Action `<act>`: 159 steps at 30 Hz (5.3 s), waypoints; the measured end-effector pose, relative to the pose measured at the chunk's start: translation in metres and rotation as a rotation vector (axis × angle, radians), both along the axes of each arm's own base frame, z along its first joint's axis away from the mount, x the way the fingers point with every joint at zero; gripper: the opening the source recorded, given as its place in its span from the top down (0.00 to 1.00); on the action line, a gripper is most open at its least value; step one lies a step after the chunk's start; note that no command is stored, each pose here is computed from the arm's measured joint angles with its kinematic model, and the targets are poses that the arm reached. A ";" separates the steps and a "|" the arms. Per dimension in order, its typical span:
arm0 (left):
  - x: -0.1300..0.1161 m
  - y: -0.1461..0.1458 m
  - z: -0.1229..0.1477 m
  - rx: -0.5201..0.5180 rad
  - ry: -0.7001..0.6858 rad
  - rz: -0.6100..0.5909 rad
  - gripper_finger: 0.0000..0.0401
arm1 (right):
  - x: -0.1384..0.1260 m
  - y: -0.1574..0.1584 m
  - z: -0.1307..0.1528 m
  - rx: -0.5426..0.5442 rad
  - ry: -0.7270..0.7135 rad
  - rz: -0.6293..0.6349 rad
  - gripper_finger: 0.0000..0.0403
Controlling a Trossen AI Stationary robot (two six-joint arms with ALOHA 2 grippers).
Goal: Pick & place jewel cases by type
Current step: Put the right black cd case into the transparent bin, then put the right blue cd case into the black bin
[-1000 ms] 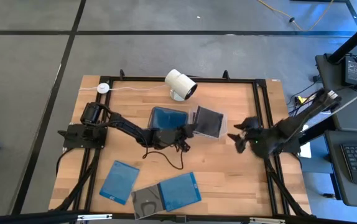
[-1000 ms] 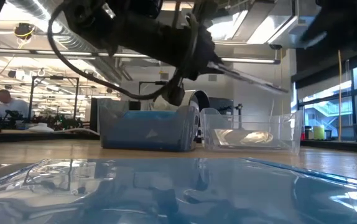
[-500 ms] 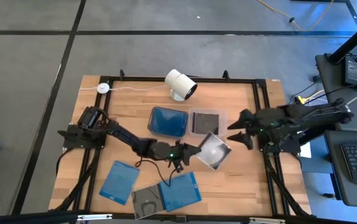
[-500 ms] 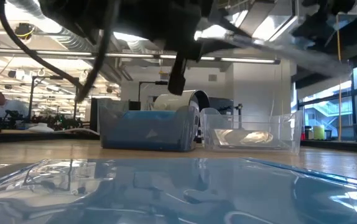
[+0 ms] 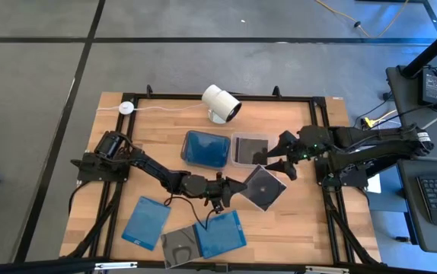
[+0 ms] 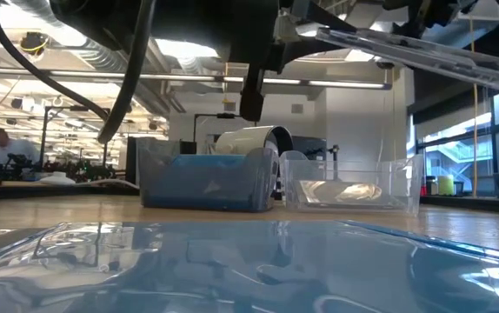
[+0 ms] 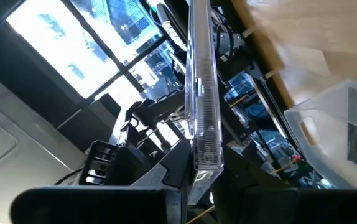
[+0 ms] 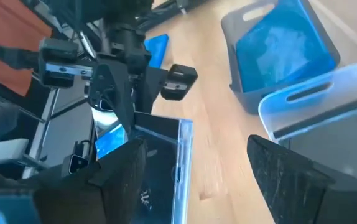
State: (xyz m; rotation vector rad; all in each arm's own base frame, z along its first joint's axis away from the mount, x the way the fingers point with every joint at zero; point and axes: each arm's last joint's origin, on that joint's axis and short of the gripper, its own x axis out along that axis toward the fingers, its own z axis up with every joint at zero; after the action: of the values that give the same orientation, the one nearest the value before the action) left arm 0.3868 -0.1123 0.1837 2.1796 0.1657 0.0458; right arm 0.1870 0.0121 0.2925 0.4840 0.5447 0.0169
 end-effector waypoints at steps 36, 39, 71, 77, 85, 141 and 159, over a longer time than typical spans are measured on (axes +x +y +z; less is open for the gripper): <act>0.000 -0.001 0.000 0.025 0.002 -0.014 0.89 | 0.027 0.006 -0.010 0.036 -0.026 0.163 0.74; 0.000 -0.001 0.000 0.025 0.002 -0.018 0.89 | 0.027 0.006 -0.010 0.036 -0.021 0.164 0.80; -0.003 0.009 -0.001 -0.293 -0.031 0.083 0.65 | 0.025 0.006 -0.012 -0.004 0.002 0.192 0.89; -0.024 0.031 0.007 -0.431 -0.067 0.138 0.65 | 0.023 0.006 -0.015 -0.007 0.032 0.186 0.89; -0.057 0.045 0.024 -0.867 -0.187 0.162 0.65 | 0.020 -0.010 0.015 -0.195 0.058 0.015 0.89; -0.090 0.041 -0.007 -1.893 0.264 0.496 0.66 | 0.144 -0.137 -0.043 -0.183 0.586 0.360 0.87; -0.101 0.038 0.003 -1.896 0.297 0.520 0.66 | 0.138 -0.137 -0.031 -0.268 0.674 0.149 0.61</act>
State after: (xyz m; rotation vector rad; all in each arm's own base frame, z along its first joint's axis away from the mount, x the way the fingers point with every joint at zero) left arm 0.2858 -0.0745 0.1868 0.2093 0.6182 -0.1096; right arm 0.3253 -0.1245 0.2619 0.1742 1.2256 -0.0788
